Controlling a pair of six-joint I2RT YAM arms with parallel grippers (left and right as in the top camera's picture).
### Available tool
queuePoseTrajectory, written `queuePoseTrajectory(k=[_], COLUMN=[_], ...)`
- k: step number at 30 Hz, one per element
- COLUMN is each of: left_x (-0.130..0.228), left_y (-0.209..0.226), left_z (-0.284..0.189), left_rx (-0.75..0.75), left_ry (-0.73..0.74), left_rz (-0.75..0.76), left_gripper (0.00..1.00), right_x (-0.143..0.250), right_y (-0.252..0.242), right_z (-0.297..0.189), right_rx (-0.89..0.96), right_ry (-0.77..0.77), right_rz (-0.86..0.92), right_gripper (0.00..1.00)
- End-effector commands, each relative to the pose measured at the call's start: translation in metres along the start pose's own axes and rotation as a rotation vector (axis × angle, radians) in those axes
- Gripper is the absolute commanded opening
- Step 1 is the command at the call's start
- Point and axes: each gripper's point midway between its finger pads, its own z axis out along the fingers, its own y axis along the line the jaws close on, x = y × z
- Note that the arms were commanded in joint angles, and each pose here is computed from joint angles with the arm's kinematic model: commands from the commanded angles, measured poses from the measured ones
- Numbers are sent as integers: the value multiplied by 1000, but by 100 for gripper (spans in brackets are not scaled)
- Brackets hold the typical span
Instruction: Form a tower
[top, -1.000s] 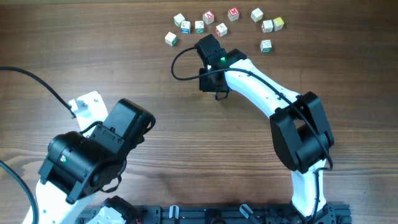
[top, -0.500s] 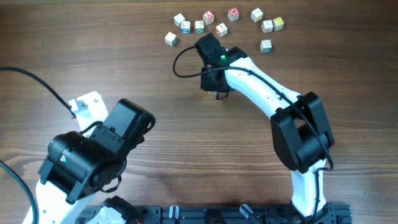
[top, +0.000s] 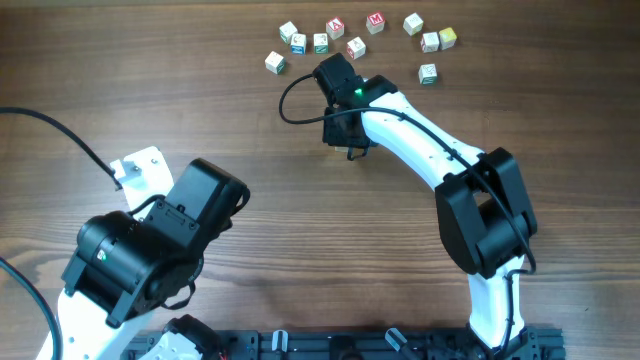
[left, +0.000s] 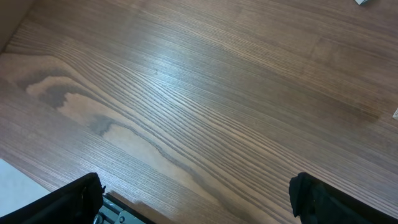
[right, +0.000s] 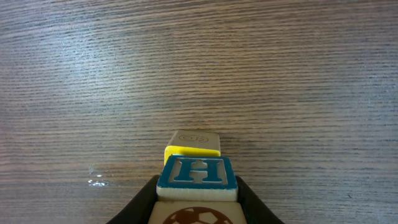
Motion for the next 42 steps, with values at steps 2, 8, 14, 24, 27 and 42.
queuePoseTrajectory(k=[2,8,14,24,27,42], left_x=[0,0,0,0,0,0], left_y=[2,2,2,2,2,2], left_z=[0,0,0,0,0,0], left_rx=[0,0,1,0,0,0], left_ry=[-1,-1,-1,-1,-1,-1], left_rz=[-24,-24,-24,-24,-23,-24], left_gripper=[100,100,100,100,100,100], right_x=[-4,-1,-1,1,-2,-1], right_y=[3,5,6,8,9,6], right_z=[3,3,3,3,3,11], right_rx=[3,-9,-18,-29,-34,-25], right_ry=[-10,6,6,18,8,-8], right_rz=[-26,7,0,-2,0,5], right_gripper=[23,23,23,16,16,17])
